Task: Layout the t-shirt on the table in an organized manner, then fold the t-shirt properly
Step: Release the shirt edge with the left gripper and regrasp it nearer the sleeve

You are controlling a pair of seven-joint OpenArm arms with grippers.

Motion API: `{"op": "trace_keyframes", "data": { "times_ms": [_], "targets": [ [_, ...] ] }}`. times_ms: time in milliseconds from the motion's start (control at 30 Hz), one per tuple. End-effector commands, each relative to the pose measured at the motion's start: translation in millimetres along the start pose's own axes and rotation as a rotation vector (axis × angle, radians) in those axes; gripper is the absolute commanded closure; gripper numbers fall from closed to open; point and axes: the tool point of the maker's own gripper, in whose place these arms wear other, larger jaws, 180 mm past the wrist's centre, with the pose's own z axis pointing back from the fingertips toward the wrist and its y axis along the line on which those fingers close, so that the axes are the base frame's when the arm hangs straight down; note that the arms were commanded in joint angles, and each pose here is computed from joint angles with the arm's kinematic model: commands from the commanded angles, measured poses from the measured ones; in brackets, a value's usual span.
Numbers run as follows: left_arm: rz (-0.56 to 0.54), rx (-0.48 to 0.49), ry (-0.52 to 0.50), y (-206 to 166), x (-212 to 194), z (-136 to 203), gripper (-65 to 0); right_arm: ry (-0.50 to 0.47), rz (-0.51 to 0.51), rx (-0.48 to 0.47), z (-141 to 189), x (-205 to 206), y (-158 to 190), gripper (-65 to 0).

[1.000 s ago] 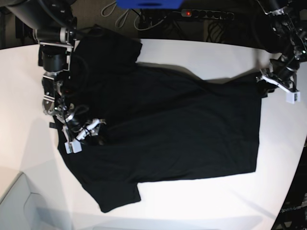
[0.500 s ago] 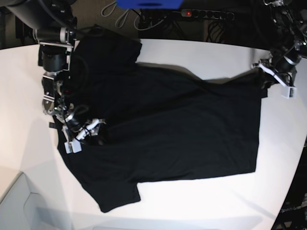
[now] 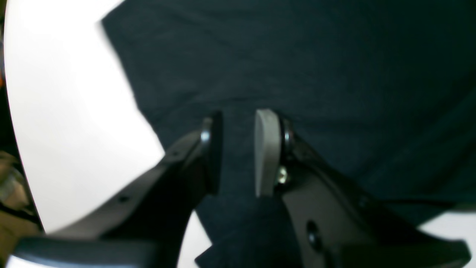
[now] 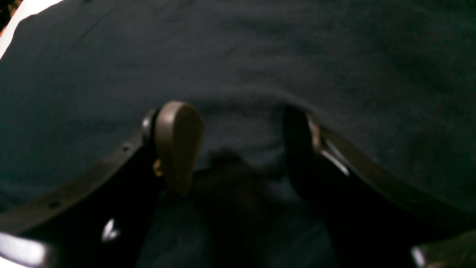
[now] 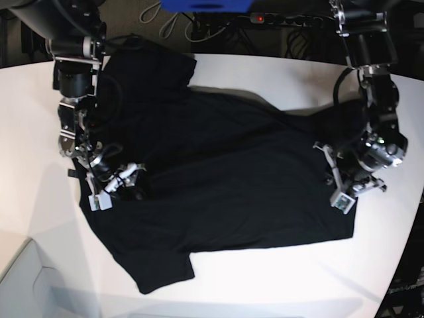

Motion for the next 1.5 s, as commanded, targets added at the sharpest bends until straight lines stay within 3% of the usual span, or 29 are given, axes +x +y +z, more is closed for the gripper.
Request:
{"op": "trace_keyframes", "data": {
  "times_ms": [0,200,533,733,900,1000,1200,1300,1467],
  "targets": [
    [-0.04,0.004,0.009,1.1,3.3,-2.7,-14.9,0.07,0.024,-0.037,2.4,-10.3,-10.3,-37.6],
    [-0.195,-0.069,0.146,-41.8,-28.4,-20.5,-14.9,0.071,0.025,-0.038,2.8,-10.2,-11.1,-37.6],
    [-0.441,-0.13,0.278,-67.3,-94.7,16.9,-14.9,0.068,0.026,-0.038,2.3,-8.4,-11.1,-37.6],
    [-0.474,-0.178,0.229,-99.3,-95.4,41.7,-14.9,0.065,0.022,-0.034,0.7,-7.9,-8.4,-37.6],
    [-0.453,-0.195,0.074,-110.6,-52.3,61.7,-14.9,0.061,0.013,-0.018,-4.0,-8.7,0.9,-37.6],
    [-0.402,-0.133,0.048,-86.1,-43.4,68.8,-14.9,0.057,0.012,-0.016,-4.5,-7.6,2.1,-37.6],
    [-0.176,0.017,0.092,-13.5,-50.9,44.4,-14.9,0.059,0.011,-0.017,-4.3,-8.5,2.1,-37.6],
    [-0.087,-0.005,0.148,-3.9,-68.5,20.6,-14.9,0.063,0.01,-0.017,-3.5,-11.2,2.1,-37.6],
    [-0.085,-0.093,0.224,-16.8,-80.9,-11.5,-14.9,0.063,0.01,-0.017,-3.5,-11.2,2.1,-37.6]
  ]
}}
